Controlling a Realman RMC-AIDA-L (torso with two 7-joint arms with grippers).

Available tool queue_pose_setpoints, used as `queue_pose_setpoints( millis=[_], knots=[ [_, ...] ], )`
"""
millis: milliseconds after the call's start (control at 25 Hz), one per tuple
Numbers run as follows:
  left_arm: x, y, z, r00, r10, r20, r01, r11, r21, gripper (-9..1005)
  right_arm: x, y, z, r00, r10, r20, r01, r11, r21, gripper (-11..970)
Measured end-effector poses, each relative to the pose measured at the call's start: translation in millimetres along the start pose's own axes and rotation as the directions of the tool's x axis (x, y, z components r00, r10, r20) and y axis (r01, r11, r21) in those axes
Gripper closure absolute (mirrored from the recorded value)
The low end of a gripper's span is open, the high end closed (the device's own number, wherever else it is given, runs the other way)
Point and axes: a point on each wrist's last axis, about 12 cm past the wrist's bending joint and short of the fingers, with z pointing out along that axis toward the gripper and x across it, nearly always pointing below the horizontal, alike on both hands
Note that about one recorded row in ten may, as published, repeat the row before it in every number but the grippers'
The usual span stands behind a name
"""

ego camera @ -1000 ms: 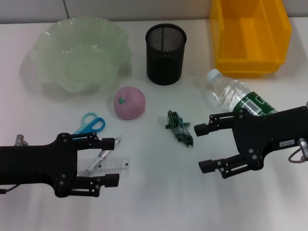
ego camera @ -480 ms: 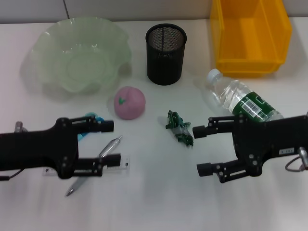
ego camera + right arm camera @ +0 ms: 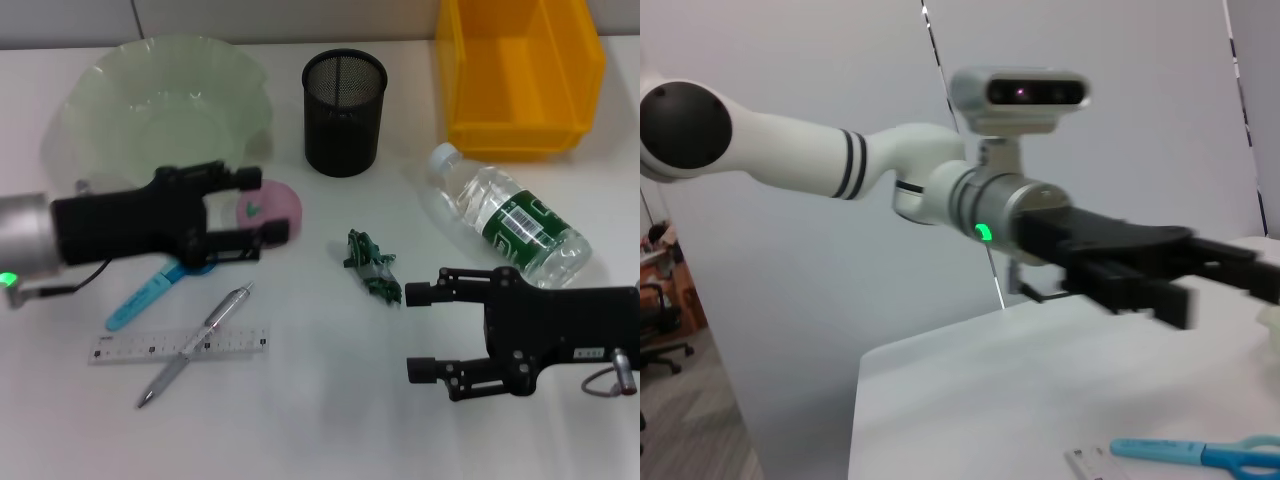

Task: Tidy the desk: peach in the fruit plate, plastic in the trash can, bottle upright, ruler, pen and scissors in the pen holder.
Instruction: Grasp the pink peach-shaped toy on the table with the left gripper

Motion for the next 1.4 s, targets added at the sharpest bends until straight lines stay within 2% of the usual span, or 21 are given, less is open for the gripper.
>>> queue_pose_setpoints(
  millis=[240,400,480,560,1400],
  knots=[
    [-4,24.7,30,0.998,-0.012,-0.054,0.006,0.994,-0.107,199,9,7.2,-4,0.999,0.023,0.031,-0.024,0.999,0.024,158],
    [-4,27.4,35,0.997,-0.006,-0.076,-0.003,0.993,-0.119,199,11,10.4,-7,0.998,0.033,0.049,-0.034,0.999,0.032,158],
    [3,30.2,57,0.977,0.045,-0.210,-0.072,0.990,-0.123,199,12,10.8,-7,0.998,0.034,0.050,-0.036,0.999,0.032,158],
    [6,31.2,62,0.968,0.051,-0.244,-0.086,0.987,-0.136,199,12,11.1,-6,0.998,0.035,0.050,-0.036,0.999,0.030,158],
    [14,36.4,61,0.966,0.033,-0.258,-0.091,0.971,-0.219,198,7,6.2,0,0.998,0.030,0.052,-0.030,0.999,0.016,157]
  ],
)
